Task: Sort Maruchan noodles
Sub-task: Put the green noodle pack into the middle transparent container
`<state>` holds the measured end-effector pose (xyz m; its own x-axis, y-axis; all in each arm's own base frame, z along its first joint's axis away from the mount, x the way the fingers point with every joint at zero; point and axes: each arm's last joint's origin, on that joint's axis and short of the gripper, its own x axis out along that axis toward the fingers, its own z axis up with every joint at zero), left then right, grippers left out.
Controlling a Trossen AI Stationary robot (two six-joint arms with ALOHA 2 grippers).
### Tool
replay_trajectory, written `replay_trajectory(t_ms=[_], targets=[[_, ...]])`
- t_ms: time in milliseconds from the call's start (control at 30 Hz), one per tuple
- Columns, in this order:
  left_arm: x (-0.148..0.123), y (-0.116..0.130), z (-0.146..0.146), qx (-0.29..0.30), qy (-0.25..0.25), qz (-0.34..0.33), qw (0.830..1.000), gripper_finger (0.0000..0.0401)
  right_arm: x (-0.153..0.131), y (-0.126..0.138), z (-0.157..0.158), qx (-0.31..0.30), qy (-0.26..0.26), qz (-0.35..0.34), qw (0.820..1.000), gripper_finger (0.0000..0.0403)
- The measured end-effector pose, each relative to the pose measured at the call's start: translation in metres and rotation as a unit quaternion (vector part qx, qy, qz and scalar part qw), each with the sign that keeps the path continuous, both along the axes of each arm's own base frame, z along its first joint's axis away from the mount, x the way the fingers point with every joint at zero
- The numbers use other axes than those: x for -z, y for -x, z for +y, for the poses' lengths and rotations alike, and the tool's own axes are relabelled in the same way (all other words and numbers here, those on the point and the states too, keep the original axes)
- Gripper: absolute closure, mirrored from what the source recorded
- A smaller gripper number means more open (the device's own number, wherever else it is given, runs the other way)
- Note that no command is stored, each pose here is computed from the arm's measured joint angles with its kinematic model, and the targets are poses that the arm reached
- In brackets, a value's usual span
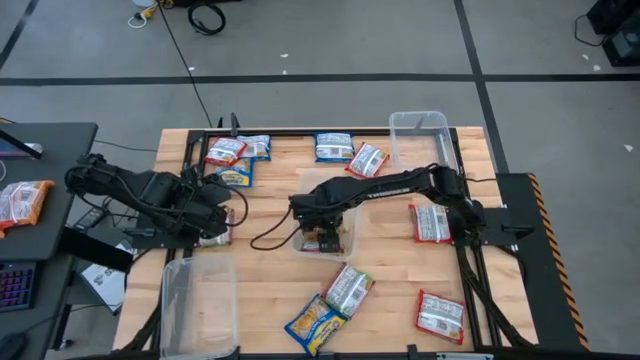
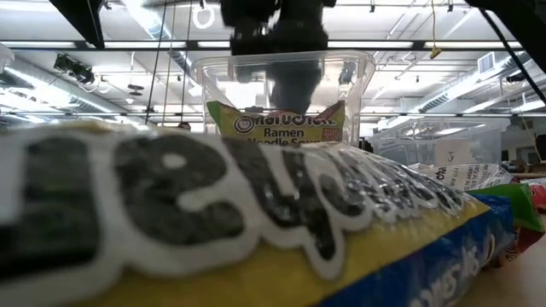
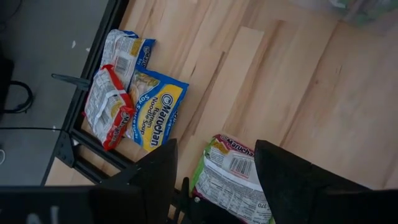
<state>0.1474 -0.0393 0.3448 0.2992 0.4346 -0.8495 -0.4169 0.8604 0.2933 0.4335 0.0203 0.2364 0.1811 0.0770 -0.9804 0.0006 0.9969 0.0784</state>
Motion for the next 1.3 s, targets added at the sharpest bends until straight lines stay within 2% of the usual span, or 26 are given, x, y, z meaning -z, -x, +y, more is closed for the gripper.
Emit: replay_trajectory(t_ms=[100,233,367,500,633,767,867,1000,1133,1300], targets=[[-0.001,-0.002,0.0,-0.002,-0.012,-0.016,1.0,0.0183,-0.022,0.009,0.001,0.003,0.022,-0.02,1.0,0.014],[-0.003,-0.002,-0.005,0.014,-0.015,-0.036,0.999,0.0179,-0.051,0.026,0.011,0.023,0.077,-0.044,0.996,0.0147],[-0.002,-0.001,-0.012,0.014,-0.001,-0.05,0.999,0.0171,-0.074,0.041,0.032,0.019,0.135,-0.079,0.987,0.0156],[0.005,0.002,-0.018,-0.003,0.023,-0.048,0.999,0.0161,-0.088,0.053,0.054,0.011,0.161,-0.108,0.981,0.0162],[0.036,0.005,-0.017,-0.051,0.041,0.006,0.998,0.0149,-0.084,0.064,0.073,0.006,0.171,-0.11,0.979,0.0163],[0.07,0.007,-0.007,-0.132,0.041,0.045,0.989,0.014,-0.075,0.077,0.084,0.027,0.171,-0.107,0.979,0.0163],[0.083,0.002,0.006,-0.212,0.058,0.032,0.975,0.0138,-0.072,0.088,0.089,0.042,0.178,-0.107,0.977,0.0163],[0.093,-0.006,0.023,-0.291,0.11,0.025,0.95,0.0138,-0.073,0.1,0.089,0.054,0.172,-0.109,0.978,0.0163],[0.109,-0.012,0.035,-0.323,0.126,0.081,0.935,0.0138,-0.068,0.107,0.086,0.057,0.168,-0.109,0.978,0.0163],[0.13,-0.025,0.043,-0.332,0.127,0.144,0.924,0.0138,-0.052,0.116,0.084,0.059,0.16,-0.096,0.981,0.0163]])
